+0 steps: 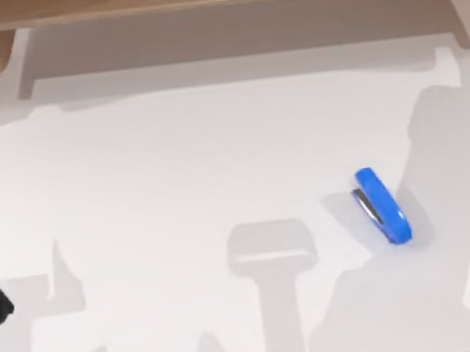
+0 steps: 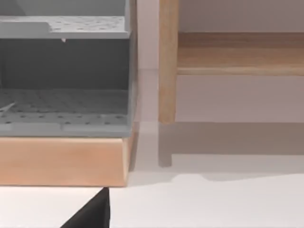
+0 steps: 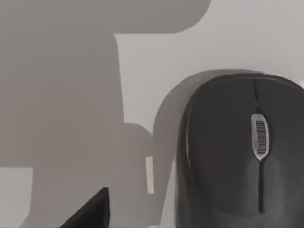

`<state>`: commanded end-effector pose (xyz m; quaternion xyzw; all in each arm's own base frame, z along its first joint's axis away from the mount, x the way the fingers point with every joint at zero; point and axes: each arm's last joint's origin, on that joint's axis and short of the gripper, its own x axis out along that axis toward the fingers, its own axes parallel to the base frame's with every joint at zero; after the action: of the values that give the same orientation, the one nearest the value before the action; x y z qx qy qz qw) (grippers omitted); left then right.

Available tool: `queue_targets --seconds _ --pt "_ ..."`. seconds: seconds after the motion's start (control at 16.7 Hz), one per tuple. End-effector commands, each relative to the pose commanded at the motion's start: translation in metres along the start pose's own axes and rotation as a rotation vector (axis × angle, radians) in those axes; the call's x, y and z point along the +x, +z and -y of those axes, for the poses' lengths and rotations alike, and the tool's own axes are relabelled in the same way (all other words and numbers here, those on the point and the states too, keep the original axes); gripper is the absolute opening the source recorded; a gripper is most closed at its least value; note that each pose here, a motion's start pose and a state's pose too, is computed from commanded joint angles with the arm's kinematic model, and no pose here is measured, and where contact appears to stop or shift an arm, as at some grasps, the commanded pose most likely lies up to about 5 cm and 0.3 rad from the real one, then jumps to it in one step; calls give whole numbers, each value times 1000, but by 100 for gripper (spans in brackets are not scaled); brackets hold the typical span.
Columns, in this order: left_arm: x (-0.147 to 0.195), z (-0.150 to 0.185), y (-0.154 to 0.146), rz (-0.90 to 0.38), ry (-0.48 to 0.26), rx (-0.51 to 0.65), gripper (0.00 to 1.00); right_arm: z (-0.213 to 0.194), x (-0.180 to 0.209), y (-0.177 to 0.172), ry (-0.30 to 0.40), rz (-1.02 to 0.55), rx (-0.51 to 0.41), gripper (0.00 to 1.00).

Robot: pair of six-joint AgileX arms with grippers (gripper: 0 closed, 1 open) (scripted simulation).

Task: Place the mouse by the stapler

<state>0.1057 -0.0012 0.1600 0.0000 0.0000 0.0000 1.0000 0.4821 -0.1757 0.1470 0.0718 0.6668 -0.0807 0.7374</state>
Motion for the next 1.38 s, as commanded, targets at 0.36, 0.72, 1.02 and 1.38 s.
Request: queue_targets --seconds 0.36,0.72,1.02,1.38 --pt "0 0 0 0 0 0 100 0 7 0 0 -1 0 100" --pt "0 0 0 0 0 0 100 0 7 0 0 -1 0 55" --pt "0 0 0 0 0 0 100 0 7 0 0 -1 0 17" --pt "0 0 0 0 0 0 100 0 7 0 0 -1 0 0"
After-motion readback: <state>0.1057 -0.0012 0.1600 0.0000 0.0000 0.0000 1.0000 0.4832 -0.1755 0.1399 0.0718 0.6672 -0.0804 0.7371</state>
